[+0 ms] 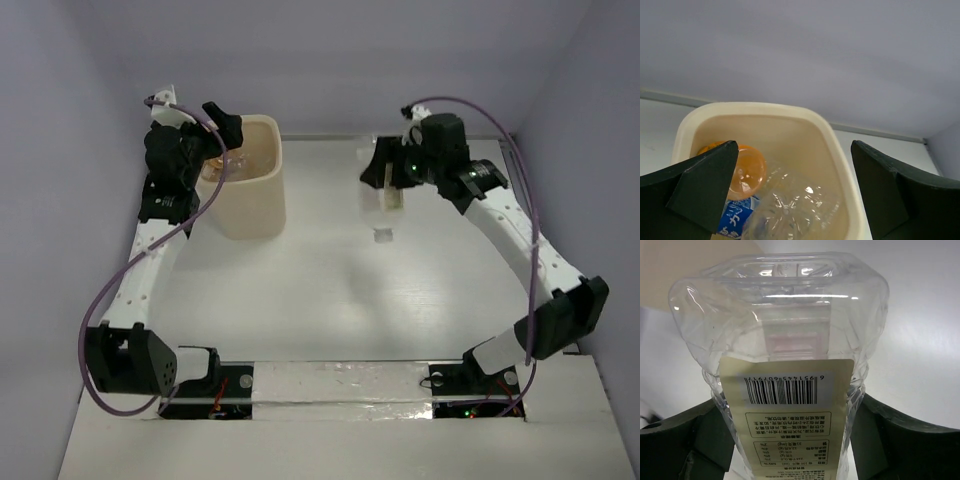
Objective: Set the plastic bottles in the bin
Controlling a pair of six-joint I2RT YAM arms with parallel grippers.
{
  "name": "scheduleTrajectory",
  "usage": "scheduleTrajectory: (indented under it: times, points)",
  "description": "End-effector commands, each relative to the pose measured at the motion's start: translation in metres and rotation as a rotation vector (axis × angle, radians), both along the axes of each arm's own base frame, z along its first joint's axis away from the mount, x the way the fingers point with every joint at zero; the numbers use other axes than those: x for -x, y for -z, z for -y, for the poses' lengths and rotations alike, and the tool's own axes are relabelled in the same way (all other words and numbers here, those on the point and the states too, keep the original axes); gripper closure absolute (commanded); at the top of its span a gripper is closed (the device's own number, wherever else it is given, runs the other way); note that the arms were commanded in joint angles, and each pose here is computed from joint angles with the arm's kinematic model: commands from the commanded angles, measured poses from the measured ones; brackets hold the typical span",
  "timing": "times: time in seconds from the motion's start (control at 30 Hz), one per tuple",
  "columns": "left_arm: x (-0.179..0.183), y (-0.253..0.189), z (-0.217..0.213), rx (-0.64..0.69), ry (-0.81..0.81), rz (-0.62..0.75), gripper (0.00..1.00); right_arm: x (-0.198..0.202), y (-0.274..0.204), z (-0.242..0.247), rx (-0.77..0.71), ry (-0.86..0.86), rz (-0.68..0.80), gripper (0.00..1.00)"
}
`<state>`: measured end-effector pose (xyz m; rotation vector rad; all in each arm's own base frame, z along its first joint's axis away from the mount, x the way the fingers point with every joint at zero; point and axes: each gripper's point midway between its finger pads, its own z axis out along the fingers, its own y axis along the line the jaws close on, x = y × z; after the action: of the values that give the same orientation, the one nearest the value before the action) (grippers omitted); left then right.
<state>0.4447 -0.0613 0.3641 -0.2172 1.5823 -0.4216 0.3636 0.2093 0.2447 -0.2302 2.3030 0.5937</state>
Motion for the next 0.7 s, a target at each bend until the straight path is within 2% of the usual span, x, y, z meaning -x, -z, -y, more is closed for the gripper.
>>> scheduleTrajectory:
  times: [0.0, 0.07, 0.13, 0.17, 0.23, 0.27, 0.33, 0.37, 0.4, 0.43, 0.47, 0.5, 0.57, 0.6, 0.67]
  points:
    - [0.036, -0.074, 0.006, 0.075, 0.038, 0.143, 0.04, 0.001, -0.165, -0.047, -0.338, -0.075, 0.37, 0.35]
    - [0.049, -0.082, 0.012, 0.141, 0.056, 0.141, 0.05, 0.011, -0.232, -0.068, -0.469, -0.116, 0.524, 0.35]
    - [0.068, -0.085, 0.011, 0.201, 0.056, 0.145, 0.05, 0.009, -0.261, -0.083, -0.568, -0.099, 0.576, 0.35]
    - [0.073, -0.086, 0.012, 0.254, 0.057, 0.136, 0.06, 0.017, -0.294, -0.095, -0.65, -0.119, 0.654, 0.35]
    - [0.087, -0.084, 0.012, 0.303, 0.058, 0.126, 0.07, 0.003, -0.303, -0.114, -0.725, -0.067, 0.671, 0.35]
    - [0.093, -0.086, 0.013, 0.337, 0.063, 0.124, 0.08, 0.011, -0.331, -0.124, -0.811, -0.08, 0.737, 0.35]
    - [0.104, -0.087, 0.012, 0.366, 0.058, 0.112, 0.09, 0.002, -0.343, -0.137, -0.887, -0.028, 0.757, 0.35]
    - [0.109, -0.087, 0.014, 0.381, 0.064, 0.104, 0.1, -0.019, -0.328, -0.155, -0.884, 0.006, 0.745, 0.35]
    - [0.117, -0.092, 0.013, 0.4, 0.062, 0.109, 0.1, -0.018, -0.349, -0.157, -0.915, 0.048, 0.79, 0.35]
    - [0.121, -0.093, 0.015, 0.405, 0.061, 0.099, 0.1, -0.025, -0.351, -0.165, -0.91, 0.07, 0.803, 0.35]
    - [0.124, -0.097, 0.013, 0.406, 0.053, 0.109, 0.11, -0.056, -0.311, -0.192, -0.832, 0.103, 0.755, 0.35]
    - [0.131, -0.103, 0.015, 0.411, 0.061, 0.117, 0.11, -0.058, -0.341, -0.184, -0.858, 0.163, 0.823, 0.35]
    - [0.137, -0.103, 0.017, 0.418, 0.065, 0.111, 0.11, -0.077, -0.326, -0.197, -0.806, 0.209, 0.821, 0.35]
    - [0.142, -0.106, 0.02, 0.421, 0.078, 0.116, 0.12, -0.104, -0.294, -0.207, -0.739, 0.27, 0.819, 0.35]
    - [0.145, -0.103, 0.023, 0.417, 0.087, 0.1, 0.12, -0.109, -0.294, -0.21, -0.759, 0.31, 0.841, 0.34]
